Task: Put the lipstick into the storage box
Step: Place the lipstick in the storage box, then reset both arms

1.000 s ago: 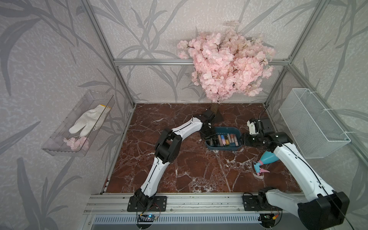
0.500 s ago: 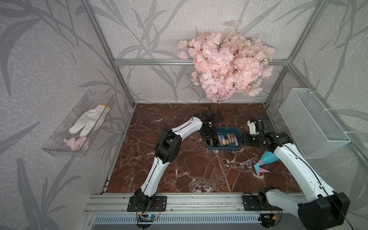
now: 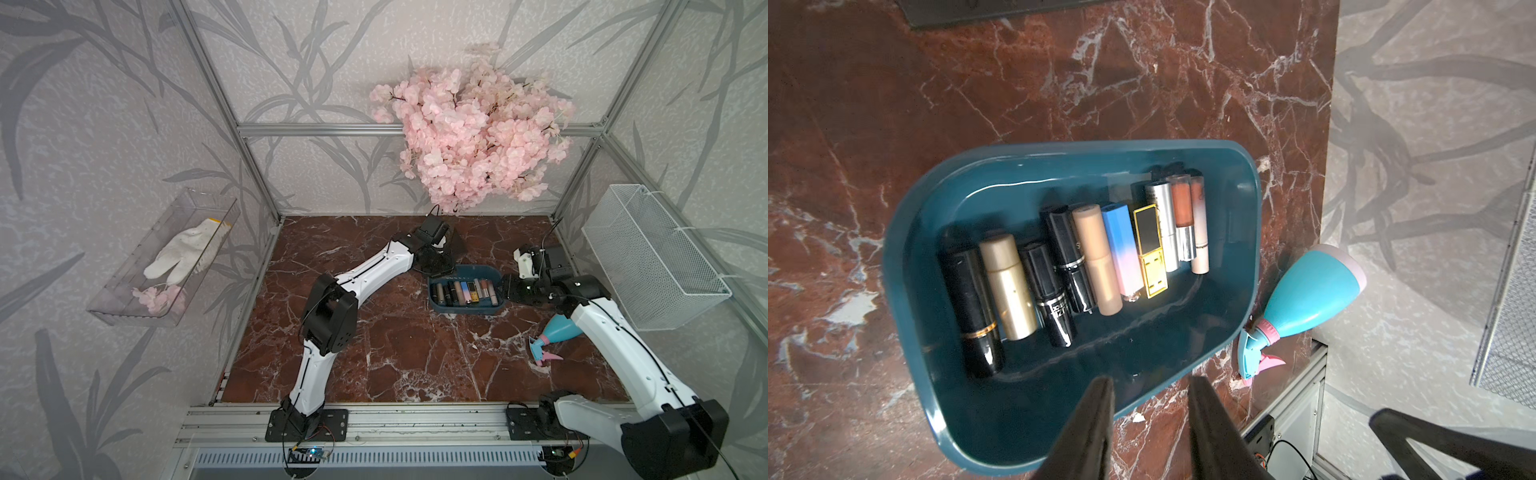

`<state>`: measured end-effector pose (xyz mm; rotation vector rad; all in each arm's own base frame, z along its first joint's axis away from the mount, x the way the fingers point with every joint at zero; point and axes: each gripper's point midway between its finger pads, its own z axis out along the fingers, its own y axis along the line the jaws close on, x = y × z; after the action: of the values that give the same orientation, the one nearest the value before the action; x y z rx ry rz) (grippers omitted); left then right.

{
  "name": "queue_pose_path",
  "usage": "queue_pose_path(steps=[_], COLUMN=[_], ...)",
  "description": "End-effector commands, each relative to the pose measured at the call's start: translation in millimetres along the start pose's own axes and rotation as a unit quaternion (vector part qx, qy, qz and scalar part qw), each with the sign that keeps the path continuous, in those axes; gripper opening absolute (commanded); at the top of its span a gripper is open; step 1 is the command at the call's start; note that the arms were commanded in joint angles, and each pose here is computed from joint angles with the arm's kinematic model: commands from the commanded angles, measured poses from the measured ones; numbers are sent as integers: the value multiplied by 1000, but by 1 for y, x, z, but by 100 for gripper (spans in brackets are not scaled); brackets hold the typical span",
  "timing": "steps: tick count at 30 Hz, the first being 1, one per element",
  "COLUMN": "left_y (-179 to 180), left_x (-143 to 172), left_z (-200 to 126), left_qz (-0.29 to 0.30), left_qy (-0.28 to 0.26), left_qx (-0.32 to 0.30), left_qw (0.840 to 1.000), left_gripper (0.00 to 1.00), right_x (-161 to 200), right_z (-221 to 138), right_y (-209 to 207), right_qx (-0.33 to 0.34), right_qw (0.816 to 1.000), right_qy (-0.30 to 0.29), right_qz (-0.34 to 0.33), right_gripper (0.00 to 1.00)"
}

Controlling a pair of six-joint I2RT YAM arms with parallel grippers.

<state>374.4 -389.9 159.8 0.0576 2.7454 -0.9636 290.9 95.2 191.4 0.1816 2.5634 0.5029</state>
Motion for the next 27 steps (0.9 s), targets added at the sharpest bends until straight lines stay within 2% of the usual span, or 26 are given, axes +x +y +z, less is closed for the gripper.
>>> queue_pose_path(steps=[1, 9, 12, 15, 17, 18, 21, 25, 26, 27], left_y=[-15, -11, -3, 9, 16, 22, 35, 52, 56, 61], left_x=[-5, 8, 16, 21, 25, 27, 33, 43, 46, 50], left_z=[-16, -55, -74, -95, -108, -116, -135, -154, -157, -160], left_qz=[22, 72, 97, 117, 134, 139, 161, 189, 194, 200], left_qy=[-36, -90, -122, -162, -189, -205, -246, -295, -301, -306], left_qx=[28, 47, 42, 31, 23, 17, 2, -7, -9, -14], left_qw=[999, 992, 987, 979, 973, 969, 956, 936, 933, 931], left_gripper=[34, 36, 40, 48, 63, 97, 100, 100, 100, 100], right_x=[-4, -17, -23, -26, -26, -26, -26, -28, -28, -28], right_z=[-5, -10, -13, -13, -13, -13, -14, -23, -25, -29], right_y=[9, 30, 37, 40, 41, 41, 41, 43, 44, 45], right_qx=[-28, -90, -109, -117, -124, -126, -129, -137, -139, -141], right_qw=[999, 994, 991, 988, 986, 985, 982, 973, 970, 966], right_qy=[-16, -60, -81, -94, -102, -106, -125, -163, -172, -184], right_qz=[5, -6, -15, -30, -37, -40, -51, -86, -97, -112], right_gripper=[47, 47, 47, 48, 50, 50, 53, 77, 80, 88])
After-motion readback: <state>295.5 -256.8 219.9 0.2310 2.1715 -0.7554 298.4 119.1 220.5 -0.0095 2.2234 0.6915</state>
